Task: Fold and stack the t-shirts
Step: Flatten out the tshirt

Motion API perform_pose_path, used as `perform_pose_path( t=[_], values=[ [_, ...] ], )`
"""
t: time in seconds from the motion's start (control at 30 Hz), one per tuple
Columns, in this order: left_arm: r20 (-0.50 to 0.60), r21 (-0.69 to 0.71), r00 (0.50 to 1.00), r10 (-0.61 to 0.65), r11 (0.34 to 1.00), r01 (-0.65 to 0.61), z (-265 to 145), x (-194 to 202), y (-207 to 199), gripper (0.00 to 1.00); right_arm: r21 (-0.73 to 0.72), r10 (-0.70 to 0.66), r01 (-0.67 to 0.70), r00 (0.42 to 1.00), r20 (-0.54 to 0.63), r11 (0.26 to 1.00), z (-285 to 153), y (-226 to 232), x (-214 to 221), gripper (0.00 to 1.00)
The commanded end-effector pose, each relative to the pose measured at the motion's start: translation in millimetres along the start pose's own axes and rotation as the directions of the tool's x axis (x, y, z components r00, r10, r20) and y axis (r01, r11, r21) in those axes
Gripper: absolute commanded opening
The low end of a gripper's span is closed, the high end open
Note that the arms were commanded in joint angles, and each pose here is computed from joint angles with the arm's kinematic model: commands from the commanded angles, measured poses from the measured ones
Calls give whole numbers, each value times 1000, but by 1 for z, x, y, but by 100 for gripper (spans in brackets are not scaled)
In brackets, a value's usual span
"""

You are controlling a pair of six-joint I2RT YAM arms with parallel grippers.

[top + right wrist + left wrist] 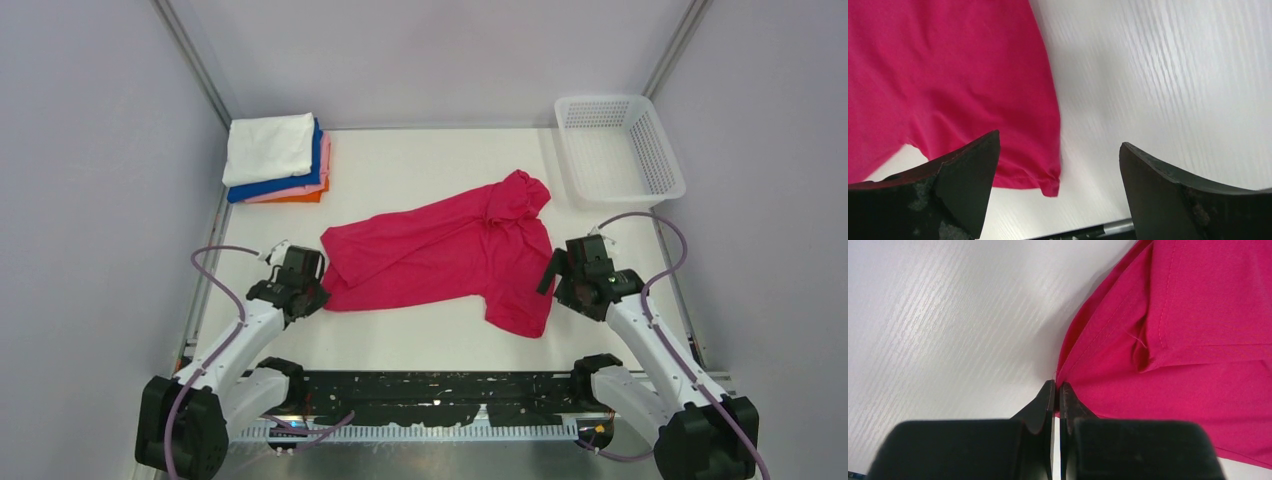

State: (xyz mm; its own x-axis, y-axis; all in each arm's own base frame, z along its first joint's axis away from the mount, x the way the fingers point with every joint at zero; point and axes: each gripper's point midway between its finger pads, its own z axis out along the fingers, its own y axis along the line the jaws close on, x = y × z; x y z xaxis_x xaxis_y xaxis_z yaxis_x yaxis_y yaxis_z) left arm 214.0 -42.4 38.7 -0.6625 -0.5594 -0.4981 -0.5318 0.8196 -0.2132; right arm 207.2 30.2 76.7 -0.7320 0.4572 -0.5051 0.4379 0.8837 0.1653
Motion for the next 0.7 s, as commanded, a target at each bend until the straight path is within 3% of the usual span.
perform_pose_path(
  t=[0.0, 0.3, 0.67],
  values=[
    [35, 4, 999, 15, 1000, -15, -4, -5, 3, 0, -5, 49, -50, 989, -136, 999, -7, -9, 41, 92],
    [34, 17, 999, 15, 1000, -16, -5, -4, 1, 0, -84, 46, -74, 955, -293, 994, -5, -1, 81, 59],
    [26, 23, 1000, 17, 1000, -18, -3, -3, -1, 0, -83, 58, -90, 942, -330, 992, 7, -4, 99, 41]
  ],
)
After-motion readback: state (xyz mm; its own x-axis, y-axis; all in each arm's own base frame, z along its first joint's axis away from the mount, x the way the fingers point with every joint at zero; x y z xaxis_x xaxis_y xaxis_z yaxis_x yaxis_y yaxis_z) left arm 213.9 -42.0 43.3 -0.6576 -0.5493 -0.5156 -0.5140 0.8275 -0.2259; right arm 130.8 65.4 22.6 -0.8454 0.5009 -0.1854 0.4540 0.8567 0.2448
